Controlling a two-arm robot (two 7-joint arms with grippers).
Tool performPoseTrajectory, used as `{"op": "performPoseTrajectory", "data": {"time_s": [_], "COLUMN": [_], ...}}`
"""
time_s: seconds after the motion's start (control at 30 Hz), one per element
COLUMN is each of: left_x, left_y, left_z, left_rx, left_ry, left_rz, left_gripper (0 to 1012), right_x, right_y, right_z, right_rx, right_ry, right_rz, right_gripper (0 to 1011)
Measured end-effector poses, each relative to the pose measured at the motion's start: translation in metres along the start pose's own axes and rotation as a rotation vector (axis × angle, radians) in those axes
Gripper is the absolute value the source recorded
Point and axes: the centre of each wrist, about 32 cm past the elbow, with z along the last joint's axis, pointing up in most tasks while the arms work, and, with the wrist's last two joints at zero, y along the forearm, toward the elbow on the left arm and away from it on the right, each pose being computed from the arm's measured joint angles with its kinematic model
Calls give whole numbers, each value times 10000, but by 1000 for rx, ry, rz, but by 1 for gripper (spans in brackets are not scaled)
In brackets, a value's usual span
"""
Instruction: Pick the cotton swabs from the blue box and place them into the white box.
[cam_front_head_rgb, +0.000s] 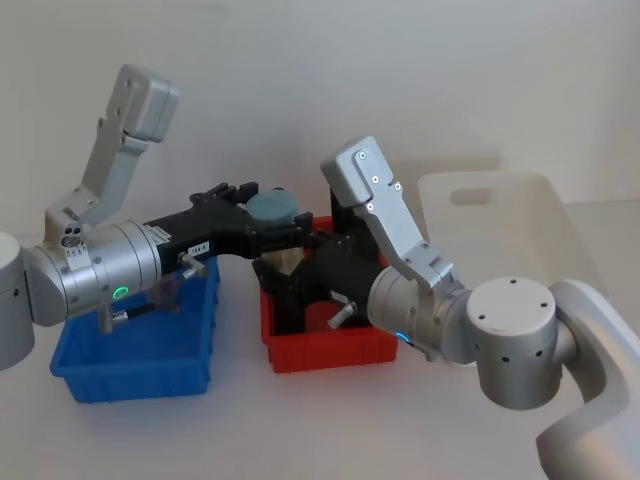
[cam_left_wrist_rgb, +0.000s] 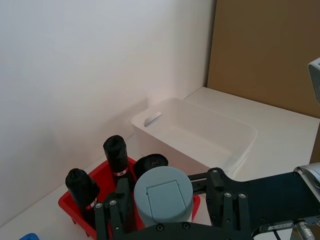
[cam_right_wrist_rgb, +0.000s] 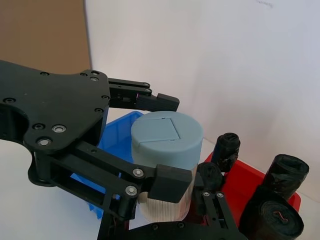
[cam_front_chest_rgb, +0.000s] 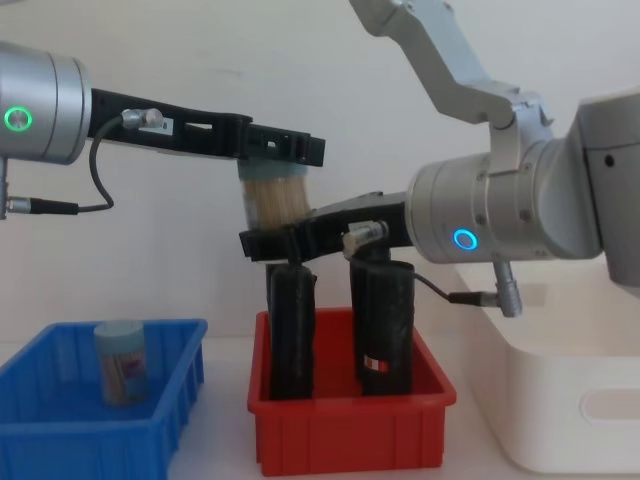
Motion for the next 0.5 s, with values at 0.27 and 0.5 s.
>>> {"op": "performPoseTrajectory", "data": {"time_s": [0.27, 0.5], "left_x": [0, 0], "left_y": [0, 0], "left_z": [0, 0], "left_rx": [0, 0], "left_ry": [0, 0], "left_rz": [0, 0], "left_gripper": [1004, 1004], "right_x": [8, 36], "right_y": [-62, -173], "right_z": [-14, -45], "right_rx": [8, 22], "right_ry": [0, 18], "right_rz": [-31, -72], "right_gripper": [637, 637]}}
